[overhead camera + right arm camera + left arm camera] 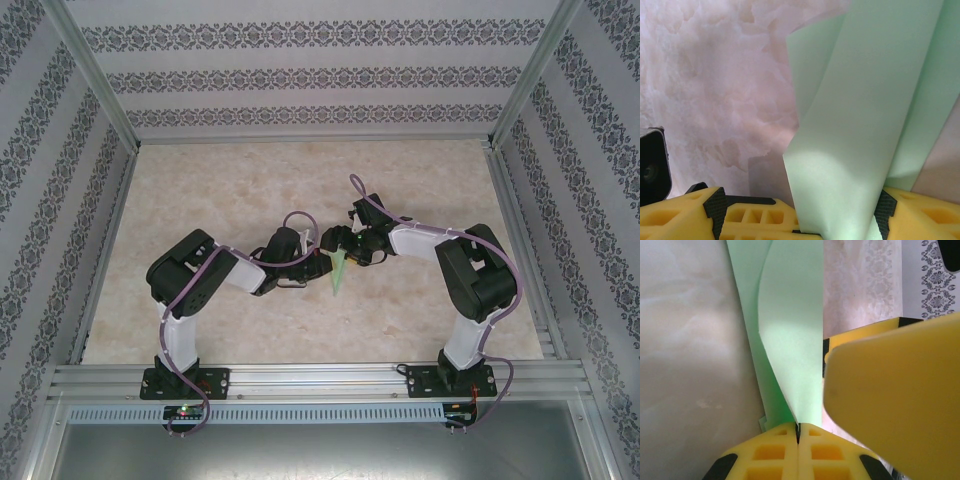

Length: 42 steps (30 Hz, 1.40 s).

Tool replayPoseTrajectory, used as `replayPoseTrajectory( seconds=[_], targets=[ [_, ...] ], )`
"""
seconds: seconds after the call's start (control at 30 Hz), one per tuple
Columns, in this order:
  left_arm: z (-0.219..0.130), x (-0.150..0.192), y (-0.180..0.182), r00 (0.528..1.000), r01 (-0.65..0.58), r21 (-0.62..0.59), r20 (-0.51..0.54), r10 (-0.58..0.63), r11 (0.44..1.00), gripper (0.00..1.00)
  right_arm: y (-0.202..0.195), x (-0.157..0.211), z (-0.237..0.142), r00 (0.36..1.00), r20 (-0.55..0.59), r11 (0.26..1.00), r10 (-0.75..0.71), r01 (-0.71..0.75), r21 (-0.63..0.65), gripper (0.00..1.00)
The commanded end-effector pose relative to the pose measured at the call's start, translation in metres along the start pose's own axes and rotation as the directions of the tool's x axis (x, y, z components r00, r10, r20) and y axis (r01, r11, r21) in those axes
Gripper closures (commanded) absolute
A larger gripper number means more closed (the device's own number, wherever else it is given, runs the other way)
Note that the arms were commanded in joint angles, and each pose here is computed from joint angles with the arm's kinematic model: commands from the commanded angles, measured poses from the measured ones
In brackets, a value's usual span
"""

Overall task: Fold a paper plane with a square sheet of paper (fold left side to right side)
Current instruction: Fold the wing for the fifth time at the center of the table.

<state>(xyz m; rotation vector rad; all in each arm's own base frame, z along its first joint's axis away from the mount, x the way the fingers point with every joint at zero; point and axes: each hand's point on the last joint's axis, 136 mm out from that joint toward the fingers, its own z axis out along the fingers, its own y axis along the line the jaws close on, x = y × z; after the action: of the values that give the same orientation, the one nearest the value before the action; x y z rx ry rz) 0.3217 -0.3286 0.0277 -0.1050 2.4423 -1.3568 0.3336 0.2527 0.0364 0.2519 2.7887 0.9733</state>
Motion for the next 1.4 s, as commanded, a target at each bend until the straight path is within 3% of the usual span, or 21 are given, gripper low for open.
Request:
replayPoseTrajectory(
  seconds=[0.0, 0.37, 0.57, 0.63, 0.83, 0.9, 1.37],
  targets=[
    [0.005, -0.002, 0.011, 1.0, 0.006, -0.007, 0.0, -0.006, 1.0, 0.99, -0.014, 0.013, 0.009, 0.999, -0.04, 0.999, -0.008, 0.01, 0.04, 0.2],
    [0.009, 0.004, 0.025, 1.0, 0.023, -0.039, -0.013, -0.023, 0.999, 0.99, 0.01, -0.009, -0.018, 0.997, 0.047, 0.998, -0.055, 0.056, -0.013, 0.2],
    [0.01, 0.005, 0.026, 0.999, 0.027, -0.039, -0.016, -0.028, 0.999, 0.99, 0.005, -0.017, -0.043, 0.993, 0.099, 0.998, -0.062, 0.06, 0.024, 0.21],
    [0.01, 0.004, 0.025, 1.0, 0.025, -0.036, -0.015, -0.026, 0.999, 0.99, 0.005, -0.017, -0.045, 0.992, 0.106, 0.998, -0.065, 0.063, 0.015, 0.26],
    [0.01, 0.004, 0.025, 1.0, 0.024, -0.04, -0.016, -0.025, 0.999, 0.99, 0.015, -0.02, -0.028, 0.996, 0.07, 0.997, -0.06, 0.063, -0.042, 0.64],
    [0.01, 0.004, 0.025, 1.0, 0.023, -0.04, -0.017, -0.024, 0.999, 0.99, 0.01, -0.021, -0.021, 0.997, 0.063, 0.998, -0.054, 0.055, -0.029, 0.72],
    [0.012, 0.005, 0.028, 0.999, 0.018, -0.057, -0.03, -0.02, 0.998, 1.0, -0.019, -0.015, -0.003, 0.999, 0.01, 0.995, -0.053, 0.052, 0.087, 0.75]
  ],
)
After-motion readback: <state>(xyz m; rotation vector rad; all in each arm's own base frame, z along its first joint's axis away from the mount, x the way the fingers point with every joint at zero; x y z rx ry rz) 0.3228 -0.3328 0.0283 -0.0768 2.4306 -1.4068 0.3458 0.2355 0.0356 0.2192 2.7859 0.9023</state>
